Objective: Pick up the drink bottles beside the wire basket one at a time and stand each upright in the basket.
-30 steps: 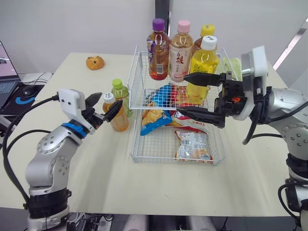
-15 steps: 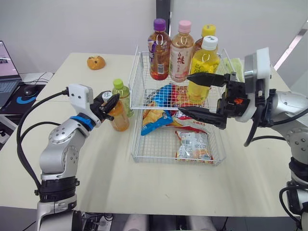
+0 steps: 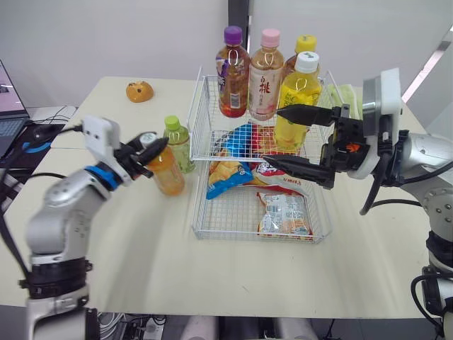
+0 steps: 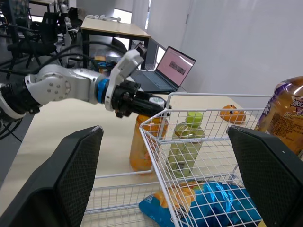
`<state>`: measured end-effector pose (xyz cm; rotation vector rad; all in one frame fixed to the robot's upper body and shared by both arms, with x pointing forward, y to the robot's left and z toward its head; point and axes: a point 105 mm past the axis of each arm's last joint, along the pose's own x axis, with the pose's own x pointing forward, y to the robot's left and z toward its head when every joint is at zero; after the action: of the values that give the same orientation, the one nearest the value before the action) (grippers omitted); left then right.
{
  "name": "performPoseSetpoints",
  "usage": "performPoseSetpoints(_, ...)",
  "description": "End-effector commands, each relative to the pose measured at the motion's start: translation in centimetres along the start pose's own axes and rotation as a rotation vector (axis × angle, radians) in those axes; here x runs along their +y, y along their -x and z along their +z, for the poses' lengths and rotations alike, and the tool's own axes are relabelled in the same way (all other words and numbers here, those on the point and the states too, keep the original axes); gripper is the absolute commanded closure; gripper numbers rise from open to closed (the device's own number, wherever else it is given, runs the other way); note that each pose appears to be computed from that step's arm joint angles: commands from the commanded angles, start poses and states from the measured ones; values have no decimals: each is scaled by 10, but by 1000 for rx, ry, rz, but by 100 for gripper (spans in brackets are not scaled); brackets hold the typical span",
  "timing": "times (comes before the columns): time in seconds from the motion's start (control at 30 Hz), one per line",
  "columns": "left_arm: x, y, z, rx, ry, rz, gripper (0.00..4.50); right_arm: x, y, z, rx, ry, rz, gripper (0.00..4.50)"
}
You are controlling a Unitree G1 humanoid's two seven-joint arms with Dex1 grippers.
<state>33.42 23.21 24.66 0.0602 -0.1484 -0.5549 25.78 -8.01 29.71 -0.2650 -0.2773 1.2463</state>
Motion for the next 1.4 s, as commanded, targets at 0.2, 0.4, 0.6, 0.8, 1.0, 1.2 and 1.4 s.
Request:
performPoseSetpoints(0.2, -12, 19, 115, -103, -90, -246, 311, -5, 3, 11, -40, 37, -11, 0)
performPoseSetpoints(0.4, -18, 22, 171, -164, -127, -354, 311, -9, 6, 16, -49, 56, -32, 0)
performPoseSetpoints(0.6, -44, 4, 216, -250, -135, -558, 311, -11, 14, 19, -36, 78, -86, 0)
performPoseSetpoints(0.8, -80, -33, 223, -296, -95, -784, 311, -7, 24, 21, -23, 91, -159, 0)
performPoseSetpoints(1.0, -104, -86, 187, -265, -105, -840, 311, -2, 33, 23, -1, 102, -236, 0)
performPoseSetpoints(1.2, -112, -121, 155, -226, -123, -808, 311, 3, 39, 24, 21, 107, -293, 0)
performPoseSetpoints(1.4, -115, -137, 136, -200, -109, -785, 311, 5, 41, 25, 33, 109, -325, 0)
